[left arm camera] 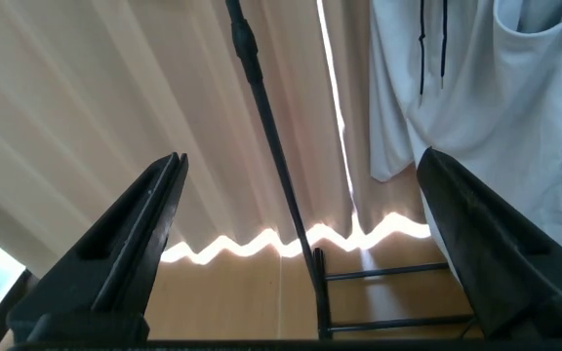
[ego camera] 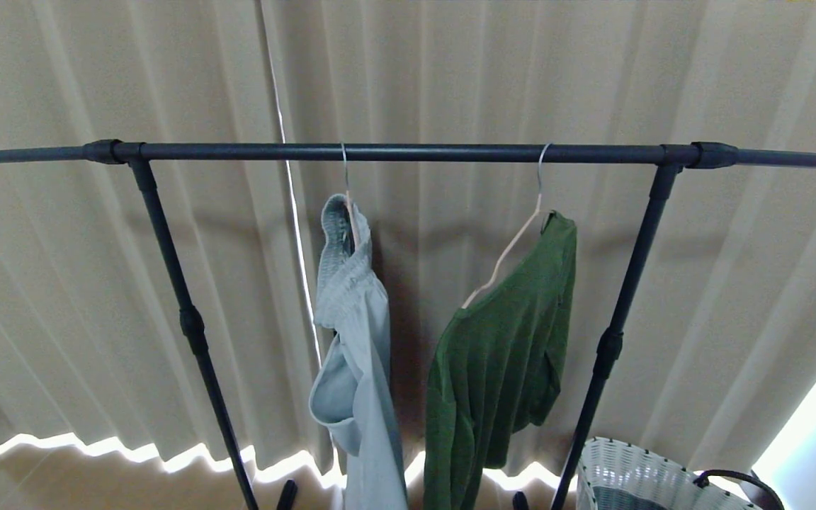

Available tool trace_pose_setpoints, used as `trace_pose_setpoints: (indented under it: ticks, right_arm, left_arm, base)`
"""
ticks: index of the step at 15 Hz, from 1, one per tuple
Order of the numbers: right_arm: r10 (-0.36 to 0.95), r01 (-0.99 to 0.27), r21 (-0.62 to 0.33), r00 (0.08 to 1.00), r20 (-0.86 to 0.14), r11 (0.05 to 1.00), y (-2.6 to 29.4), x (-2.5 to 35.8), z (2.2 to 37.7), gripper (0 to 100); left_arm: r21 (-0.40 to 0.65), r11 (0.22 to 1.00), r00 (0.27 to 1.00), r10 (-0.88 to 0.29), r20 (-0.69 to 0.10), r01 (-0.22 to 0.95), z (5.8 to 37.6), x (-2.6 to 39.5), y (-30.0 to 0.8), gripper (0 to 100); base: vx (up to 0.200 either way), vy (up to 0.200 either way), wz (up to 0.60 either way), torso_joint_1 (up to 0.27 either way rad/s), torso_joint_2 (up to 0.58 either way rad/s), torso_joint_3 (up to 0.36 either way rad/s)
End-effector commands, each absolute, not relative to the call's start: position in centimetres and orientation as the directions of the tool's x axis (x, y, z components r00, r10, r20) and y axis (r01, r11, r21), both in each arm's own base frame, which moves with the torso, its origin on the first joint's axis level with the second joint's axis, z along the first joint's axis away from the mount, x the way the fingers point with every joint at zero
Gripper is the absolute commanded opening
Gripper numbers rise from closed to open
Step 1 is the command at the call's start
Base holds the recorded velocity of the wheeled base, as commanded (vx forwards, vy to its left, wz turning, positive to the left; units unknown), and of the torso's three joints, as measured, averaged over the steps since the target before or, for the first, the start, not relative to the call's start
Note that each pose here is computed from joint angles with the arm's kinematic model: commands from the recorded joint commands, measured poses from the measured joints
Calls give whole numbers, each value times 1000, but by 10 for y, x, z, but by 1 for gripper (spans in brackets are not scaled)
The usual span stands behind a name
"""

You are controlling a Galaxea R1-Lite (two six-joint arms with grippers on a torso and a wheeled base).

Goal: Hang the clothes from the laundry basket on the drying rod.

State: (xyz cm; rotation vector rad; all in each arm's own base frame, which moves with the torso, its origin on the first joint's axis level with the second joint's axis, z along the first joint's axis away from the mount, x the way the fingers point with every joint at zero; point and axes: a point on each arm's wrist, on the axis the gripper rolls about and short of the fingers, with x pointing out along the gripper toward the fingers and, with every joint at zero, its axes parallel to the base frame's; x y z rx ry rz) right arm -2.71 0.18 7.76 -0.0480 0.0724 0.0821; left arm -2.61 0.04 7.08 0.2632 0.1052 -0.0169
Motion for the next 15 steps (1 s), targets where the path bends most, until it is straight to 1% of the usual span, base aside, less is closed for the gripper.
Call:
trace_pose_setpoints:
  ticks: [1, 11, 15]
  right_arm:
    - [80, -83, -44, 994, -75, 996, 2, -27, 78, 100]
    - [52, -53, -7, 996, -75, 999, 1, -27, 78, 100]
    - [51, -51, -7, 996, -75, 999, 1, -27, 78, 100]
  left_arm:
    - [259, 966, 994, -1, -107, 29, 71, -26, 0, 100]
    - [259, 966, 994, -1, -107, 29, 71, -26, 0, 100]
    - [259, 966, 994, -1, -107, 29, 71, -26, 0, 100]
  base:
    - [0, 0, 0, 0, 0, 0]
    - [0, 0, 0, 0, 0, 0]
    - [0, 0, 0, 0, 0, 0]
